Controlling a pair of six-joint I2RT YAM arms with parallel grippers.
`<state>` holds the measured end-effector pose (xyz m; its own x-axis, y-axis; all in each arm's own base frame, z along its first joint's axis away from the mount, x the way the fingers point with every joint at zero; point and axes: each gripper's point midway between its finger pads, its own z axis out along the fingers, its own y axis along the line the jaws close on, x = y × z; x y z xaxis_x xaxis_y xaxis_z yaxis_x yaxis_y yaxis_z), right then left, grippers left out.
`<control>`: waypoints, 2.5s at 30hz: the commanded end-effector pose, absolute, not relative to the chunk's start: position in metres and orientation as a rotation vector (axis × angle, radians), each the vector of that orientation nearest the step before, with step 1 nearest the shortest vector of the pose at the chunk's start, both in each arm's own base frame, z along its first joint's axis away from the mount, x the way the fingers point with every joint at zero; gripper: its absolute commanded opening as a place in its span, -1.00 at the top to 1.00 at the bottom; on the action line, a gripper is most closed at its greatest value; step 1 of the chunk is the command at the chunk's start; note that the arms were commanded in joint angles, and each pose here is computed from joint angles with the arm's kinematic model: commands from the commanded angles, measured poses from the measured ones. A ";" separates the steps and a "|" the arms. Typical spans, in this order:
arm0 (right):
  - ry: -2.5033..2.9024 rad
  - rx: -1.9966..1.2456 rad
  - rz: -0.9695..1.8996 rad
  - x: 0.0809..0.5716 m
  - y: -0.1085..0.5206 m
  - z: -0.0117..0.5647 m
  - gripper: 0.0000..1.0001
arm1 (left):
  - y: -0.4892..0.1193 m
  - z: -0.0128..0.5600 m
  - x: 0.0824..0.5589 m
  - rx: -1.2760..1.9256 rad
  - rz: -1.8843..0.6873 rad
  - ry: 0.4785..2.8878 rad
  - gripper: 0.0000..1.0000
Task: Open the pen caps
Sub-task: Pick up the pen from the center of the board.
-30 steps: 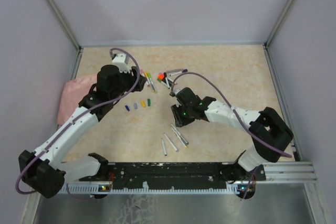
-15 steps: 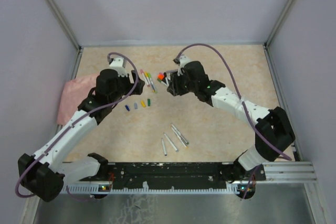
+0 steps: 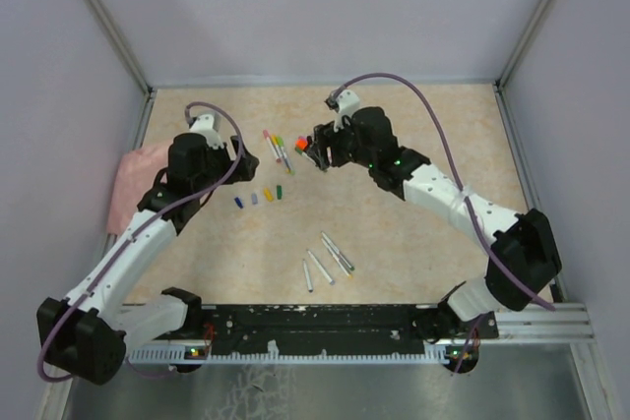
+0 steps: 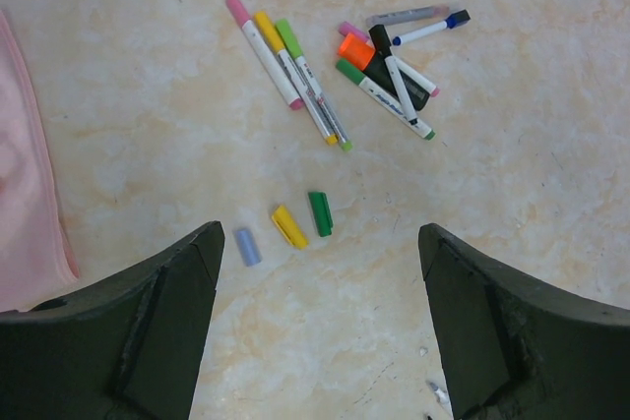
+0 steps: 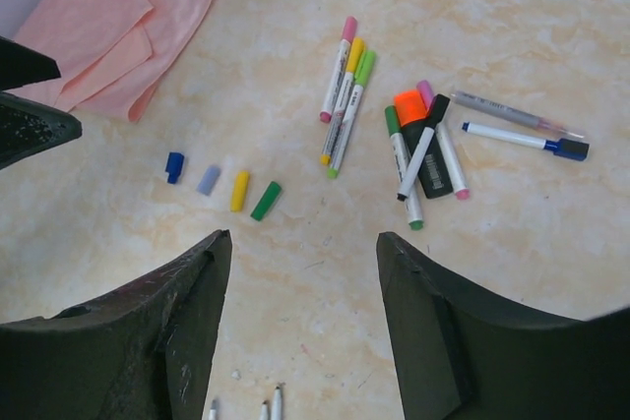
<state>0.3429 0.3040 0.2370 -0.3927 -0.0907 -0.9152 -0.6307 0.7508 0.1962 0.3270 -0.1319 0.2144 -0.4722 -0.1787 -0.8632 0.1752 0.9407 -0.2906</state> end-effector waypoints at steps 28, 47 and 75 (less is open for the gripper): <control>2.306 -0.618 0.768 0.455 0.409 0.118 0.29 | -0.104 0.181 0.338 -0.123 -0.314 2.122 -0.70; 2.403 -0.596 0.713 0.460 0.407 0.069 0.39 | -0.107 0.188 0.365 -0.091 -0.308 2.085 -0.71; 2.466 -0.623 0.615 0.458 0.394 0.043 0.58 | -0.110 0.185 0.365 -0.080 -0.321 2.092 -0.71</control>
<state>0.4472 0.3990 0.0359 -0.7820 -0.2896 -0.5519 -0.5287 0.7772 0.3412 0.3547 -0.1070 0.1683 -0.5594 -0.1868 -0.8076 0.0457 0.9658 -0.2551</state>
